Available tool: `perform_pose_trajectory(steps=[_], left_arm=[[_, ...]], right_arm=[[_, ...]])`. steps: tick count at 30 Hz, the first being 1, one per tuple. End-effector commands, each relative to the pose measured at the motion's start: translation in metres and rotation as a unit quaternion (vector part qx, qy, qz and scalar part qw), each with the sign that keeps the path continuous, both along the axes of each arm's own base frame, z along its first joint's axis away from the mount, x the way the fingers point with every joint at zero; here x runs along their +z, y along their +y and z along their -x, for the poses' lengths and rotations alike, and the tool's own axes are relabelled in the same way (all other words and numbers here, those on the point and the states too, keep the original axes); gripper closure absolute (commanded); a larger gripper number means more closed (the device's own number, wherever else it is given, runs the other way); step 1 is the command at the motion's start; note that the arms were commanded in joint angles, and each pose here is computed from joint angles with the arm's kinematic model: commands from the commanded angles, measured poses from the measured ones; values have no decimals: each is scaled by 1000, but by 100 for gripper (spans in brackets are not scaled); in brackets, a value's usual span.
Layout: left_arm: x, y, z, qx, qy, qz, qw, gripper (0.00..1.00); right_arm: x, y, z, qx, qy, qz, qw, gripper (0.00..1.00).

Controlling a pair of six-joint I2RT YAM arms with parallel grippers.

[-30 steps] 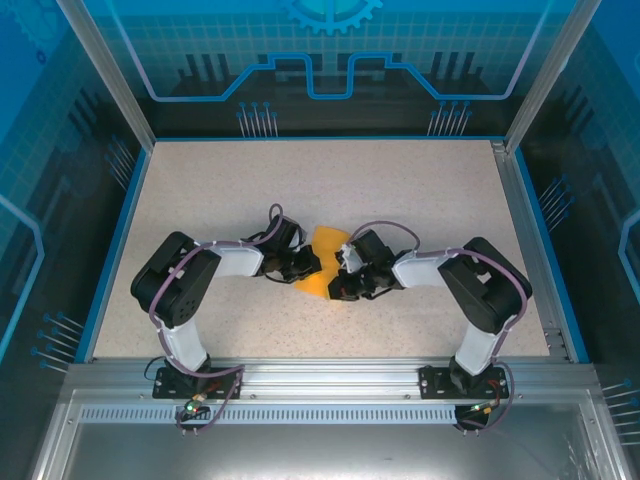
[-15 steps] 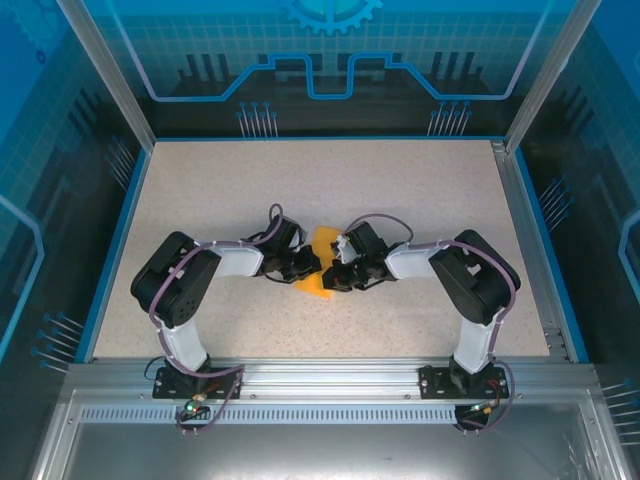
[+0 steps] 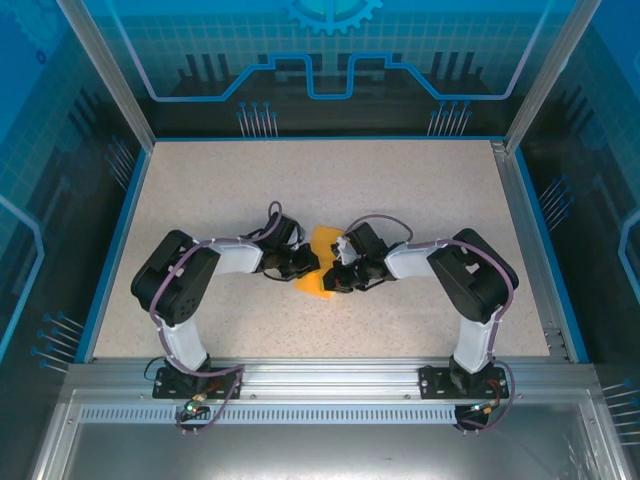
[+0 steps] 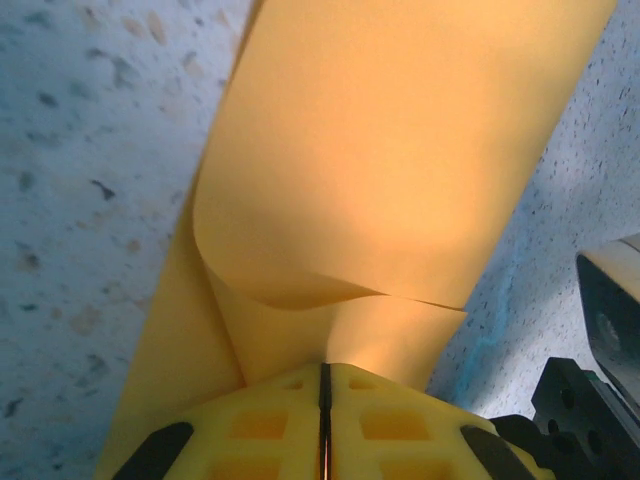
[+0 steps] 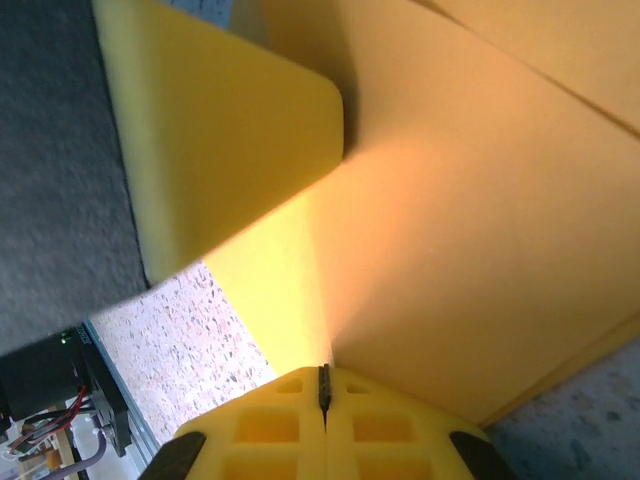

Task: Fold a paper plane with a square sheet of paper (pick it up from the middle)
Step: Fold the triangle a second time at the center of the table.

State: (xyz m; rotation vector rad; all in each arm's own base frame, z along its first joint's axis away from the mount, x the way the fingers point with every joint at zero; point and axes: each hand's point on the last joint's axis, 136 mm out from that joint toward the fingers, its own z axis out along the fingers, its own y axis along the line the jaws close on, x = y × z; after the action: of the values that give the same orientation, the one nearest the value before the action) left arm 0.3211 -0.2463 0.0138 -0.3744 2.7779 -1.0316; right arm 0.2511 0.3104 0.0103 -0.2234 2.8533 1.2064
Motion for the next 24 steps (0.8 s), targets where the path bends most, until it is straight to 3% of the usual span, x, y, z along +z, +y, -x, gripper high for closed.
perform_pose_trajectory(steps=[1,17,24], left_arm=[[-13,22,-15,18,5,-33,999,90],[-9,40,-49,28,-5,-32,999,90],[-15,49,-58,21,-8,-59,998,90]], right_arm=[[-38,-36,25,-7,67,85,994,100],[-33,-34,28,4,68,70,995,100],[-32,-33,29,10,69,67,995,100]])
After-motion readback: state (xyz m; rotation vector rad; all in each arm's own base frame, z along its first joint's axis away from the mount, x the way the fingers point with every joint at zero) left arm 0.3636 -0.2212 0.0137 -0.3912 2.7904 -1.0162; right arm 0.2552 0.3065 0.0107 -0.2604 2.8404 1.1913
